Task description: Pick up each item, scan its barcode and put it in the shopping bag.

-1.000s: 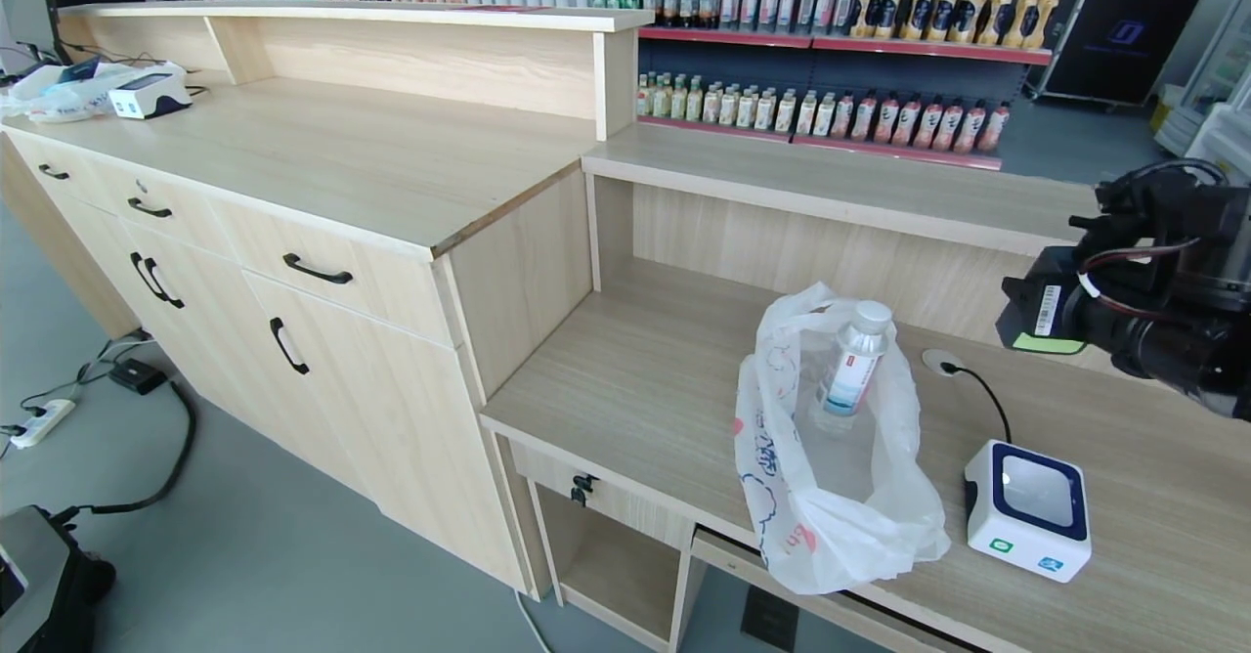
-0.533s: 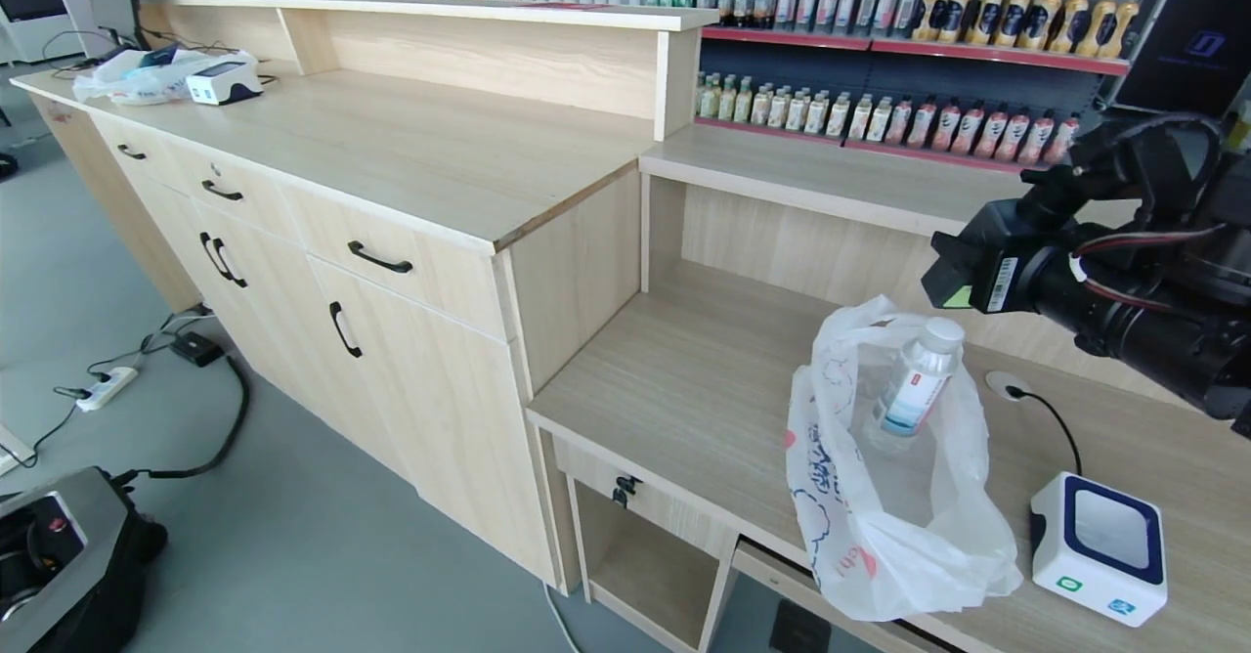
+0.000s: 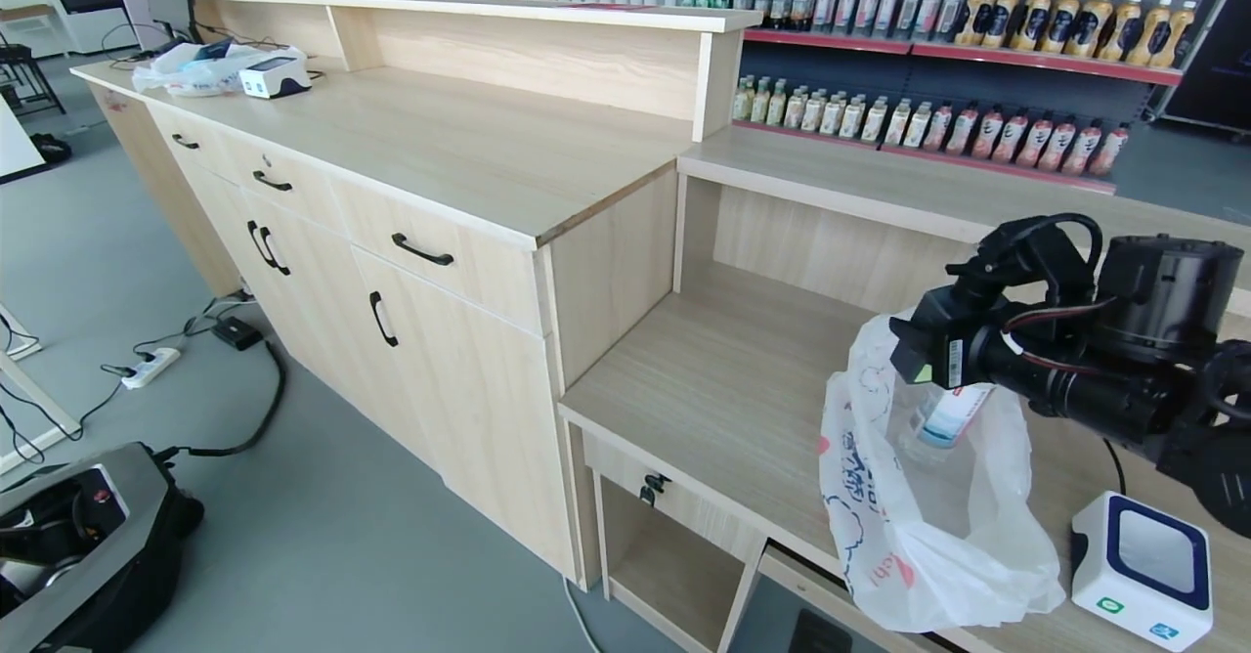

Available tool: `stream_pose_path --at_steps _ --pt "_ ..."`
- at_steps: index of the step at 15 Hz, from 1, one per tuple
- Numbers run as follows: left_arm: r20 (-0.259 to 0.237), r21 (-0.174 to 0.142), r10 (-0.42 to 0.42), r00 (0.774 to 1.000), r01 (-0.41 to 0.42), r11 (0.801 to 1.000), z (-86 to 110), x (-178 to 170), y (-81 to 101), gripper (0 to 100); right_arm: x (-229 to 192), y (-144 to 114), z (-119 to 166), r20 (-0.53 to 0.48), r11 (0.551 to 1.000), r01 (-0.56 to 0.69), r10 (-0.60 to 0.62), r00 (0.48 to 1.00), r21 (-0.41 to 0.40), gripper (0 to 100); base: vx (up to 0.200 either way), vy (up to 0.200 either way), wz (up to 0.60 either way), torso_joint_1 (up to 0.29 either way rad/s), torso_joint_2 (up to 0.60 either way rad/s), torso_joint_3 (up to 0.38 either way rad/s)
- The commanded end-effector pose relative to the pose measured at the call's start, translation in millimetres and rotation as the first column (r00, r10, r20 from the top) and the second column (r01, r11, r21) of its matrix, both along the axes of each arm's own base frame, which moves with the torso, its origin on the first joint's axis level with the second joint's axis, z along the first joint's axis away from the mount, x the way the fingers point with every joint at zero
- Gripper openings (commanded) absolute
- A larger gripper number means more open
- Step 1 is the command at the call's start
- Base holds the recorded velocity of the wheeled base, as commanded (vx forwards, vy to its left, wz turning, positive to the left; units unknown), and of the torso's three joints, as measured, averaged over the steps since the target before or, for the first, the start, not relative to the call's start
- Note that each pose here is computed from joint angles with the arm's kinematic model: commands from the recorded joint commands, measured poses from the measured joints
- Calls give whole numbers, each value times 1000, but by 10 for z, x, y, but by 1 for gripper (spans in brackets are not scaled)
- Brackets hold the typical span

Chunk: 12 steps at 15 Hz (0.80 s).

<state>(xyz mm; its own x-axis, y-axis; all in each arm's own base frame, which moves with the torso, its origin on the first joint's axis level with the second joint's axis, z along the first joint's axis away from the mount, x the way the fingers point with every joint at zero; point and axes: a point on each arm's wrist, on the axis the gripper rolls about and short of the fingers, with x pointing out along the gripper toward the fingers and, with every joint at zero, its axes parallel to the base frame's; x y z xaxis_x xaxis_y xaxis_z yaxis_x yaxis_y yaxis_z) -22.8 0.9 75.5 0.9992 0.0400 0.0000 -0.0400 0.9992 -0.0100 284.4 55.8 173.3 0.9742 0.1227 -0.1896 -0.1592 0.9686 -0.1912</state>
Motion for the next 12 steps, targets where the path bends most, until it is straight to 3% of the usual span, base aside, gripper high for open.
stream_pose_path --at_steps 1,12 --pt "0 -1 1 1000 -1 1000 0 0 0 100 40 -38 -211 -72 1000 15 -16 997 -17 0 0 0 0 0 0 0" --pt "0 -1 1 1000 -1 1000 0 0 0 100 227 -72 -598 -179 999 32 -39 983 -41 0 0 0 0 0 0 0"
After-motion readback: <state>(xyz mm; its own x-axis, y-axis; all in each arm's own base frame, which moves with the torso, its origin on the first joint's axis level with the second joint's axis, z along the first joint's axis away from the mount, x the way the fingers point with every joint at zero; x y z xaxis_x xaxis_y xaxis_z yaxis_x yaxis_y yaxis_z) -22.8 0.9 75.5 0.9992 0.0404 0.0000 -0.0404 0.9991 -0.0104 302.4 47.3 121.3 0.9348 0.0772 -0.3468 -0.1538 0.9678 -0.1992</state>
